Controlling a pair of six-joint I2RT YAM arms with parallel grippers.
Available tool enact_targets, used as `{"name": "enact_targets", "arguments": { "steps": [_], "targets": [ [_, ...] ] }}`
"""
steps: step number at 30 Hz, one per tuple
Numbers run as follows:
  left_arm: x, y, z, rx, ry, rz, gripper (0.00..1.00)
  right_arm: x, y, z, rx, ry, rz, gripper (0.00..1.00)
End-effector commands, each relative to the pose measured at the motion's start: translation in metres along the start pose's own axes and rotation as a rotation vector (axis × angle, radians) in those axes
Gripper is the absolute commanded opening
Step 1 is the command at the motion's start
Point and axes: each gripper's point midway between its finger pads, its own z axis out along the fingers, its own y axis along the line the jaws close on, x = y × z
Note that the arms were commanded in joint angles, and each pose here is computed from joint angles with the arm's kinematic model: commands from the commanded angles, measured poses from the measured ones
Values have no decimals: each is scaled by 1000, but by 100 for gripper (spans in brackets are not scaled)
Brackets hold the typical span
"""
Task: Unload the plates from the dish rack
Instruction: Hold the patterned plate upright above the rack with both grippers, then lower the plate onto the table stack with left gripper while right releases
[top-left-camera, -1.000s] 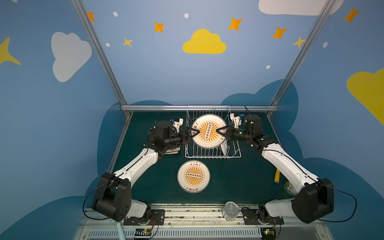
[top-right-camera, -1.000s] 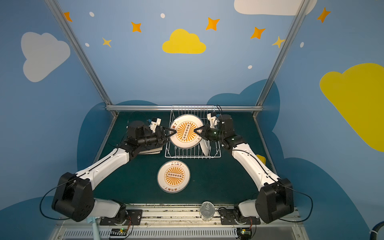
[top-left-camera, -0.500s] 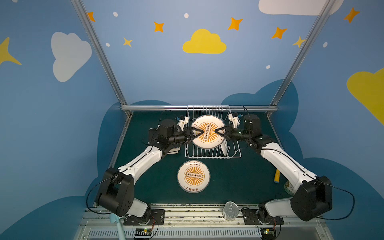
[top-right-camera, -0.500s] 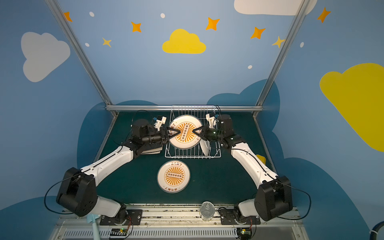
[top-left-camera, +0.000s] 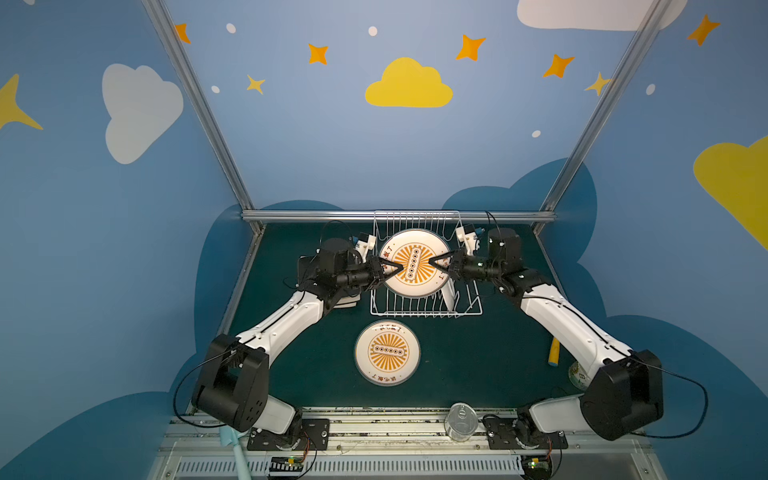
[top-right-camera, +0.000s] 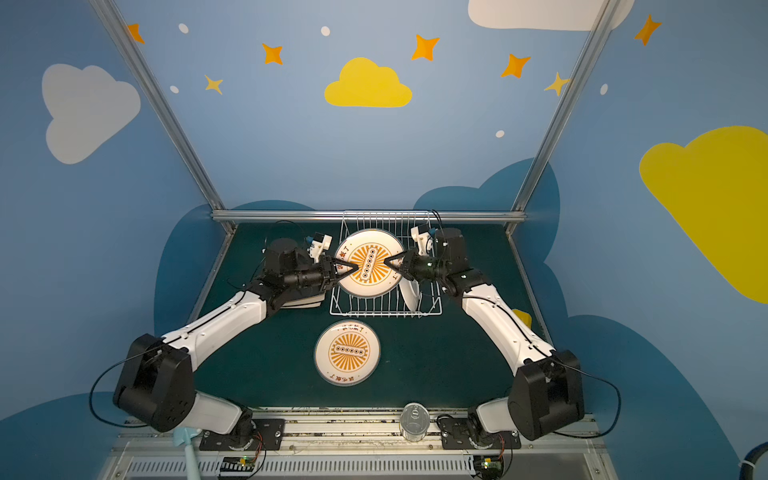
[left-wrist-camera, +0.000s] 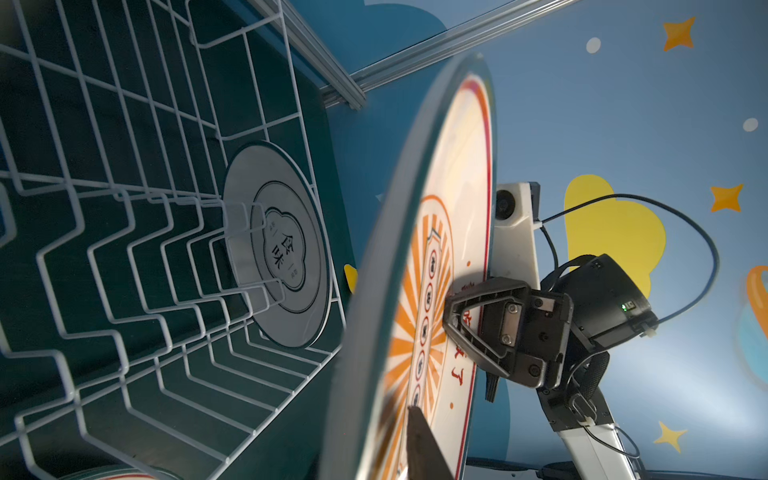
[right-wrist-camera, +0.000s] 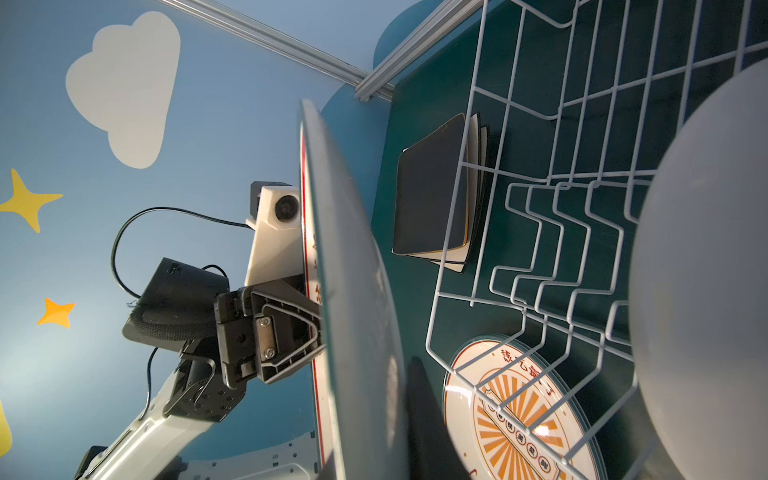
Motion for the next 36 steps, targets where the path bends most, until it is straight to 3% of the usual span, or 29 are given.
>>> {"name": "enact_targets", "arguments": {
  "steps": [1,8,13,19,27,36],
  "targets": [
    [-5,-28,-2,59,-3,75,18,3,4,4,-14,26,-23,0],
    [-9,-30,-6,49,-25,77,7,6,0,4,1,33,-18,3],
    [-11,-31,-8,44,-40,76,3,6,-1,3,8,33,-19,20],
    [-9,-33,-20,41,-55,71,3,6,-3,-2,45,26,-46,49],
    [9,-23,-49,-13,-58,47,3,3,0,-20,119,-16,-194,87],
    [57,1,-93,-150,-32,26,3,12,8,-39,159,-30,-478,89]
  ]
}}
